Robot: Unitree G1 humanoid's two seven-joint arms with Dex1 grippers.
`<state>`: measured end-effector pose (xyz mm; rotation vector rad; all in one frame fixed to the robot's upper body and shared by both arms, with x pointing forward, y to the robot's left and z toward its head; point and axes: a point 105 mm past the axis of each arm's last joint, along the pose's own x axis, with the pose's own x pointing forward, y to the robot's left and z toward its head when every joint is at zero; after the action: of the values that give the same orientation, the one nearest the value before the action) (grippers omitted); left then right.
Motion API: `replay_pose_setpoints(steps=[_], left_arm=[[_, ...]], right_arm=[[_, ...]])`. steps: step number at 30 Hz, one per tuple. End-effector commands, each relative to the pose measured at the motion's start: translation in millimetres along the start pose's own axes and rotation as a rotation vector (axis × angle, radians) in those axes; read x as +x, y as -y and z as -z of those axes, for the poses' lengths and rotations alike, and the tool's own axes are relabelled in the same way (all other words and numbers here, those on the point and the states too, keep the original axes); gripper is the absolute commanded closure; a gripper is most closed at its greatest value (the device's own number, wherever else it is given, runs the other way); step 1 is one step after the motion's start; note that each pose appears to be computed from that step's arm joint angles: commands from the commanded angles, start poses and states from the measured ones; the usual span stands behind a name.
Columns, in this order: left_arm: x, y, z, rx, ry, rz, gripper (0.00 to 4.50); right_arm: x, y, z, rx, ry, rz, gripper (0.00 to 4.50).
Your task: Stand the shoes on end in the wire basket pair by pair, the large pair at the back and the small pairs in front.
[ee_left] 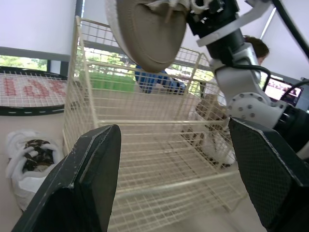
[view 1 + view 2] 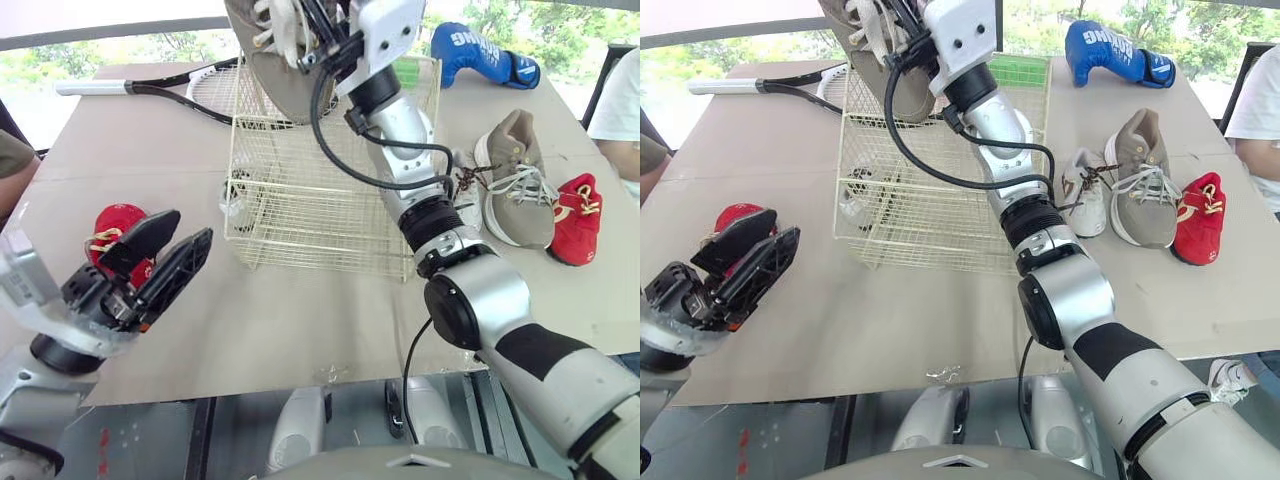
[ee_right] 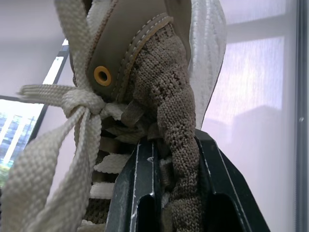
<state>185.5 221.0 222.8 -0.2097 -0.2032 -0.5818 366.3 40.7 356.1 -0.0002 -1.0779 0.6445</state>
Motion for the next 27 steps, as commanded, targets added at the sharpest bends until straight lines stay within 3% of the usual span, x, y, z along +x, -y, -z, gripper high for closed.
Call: replay_pose_setpoints(steps=[1, 13, 23, 27], left_arm=[[-1, 6, -8, 0.048, 0.027, 0.012, 0.68], [-2, 8, -2, 0.054, 0.031, -0.014, 0.68], [-6, 10, 1, 0.06, 0.04, -0.039, 0.68], [-10, 9, 1, 0.061, 0.034, -0.052, 0.68]], right_arm=[[9, -3, -10, -0.015, 0.048, -0.004, 4.39], [41, 0, -13, -0.028, -0.019, 0.048, 4.39], [0, -35, 38, 0.087, -0.199, -0.034, 4.39], [-14, -45, 45, 0.226, -0.201, -0.089, 2.72]])
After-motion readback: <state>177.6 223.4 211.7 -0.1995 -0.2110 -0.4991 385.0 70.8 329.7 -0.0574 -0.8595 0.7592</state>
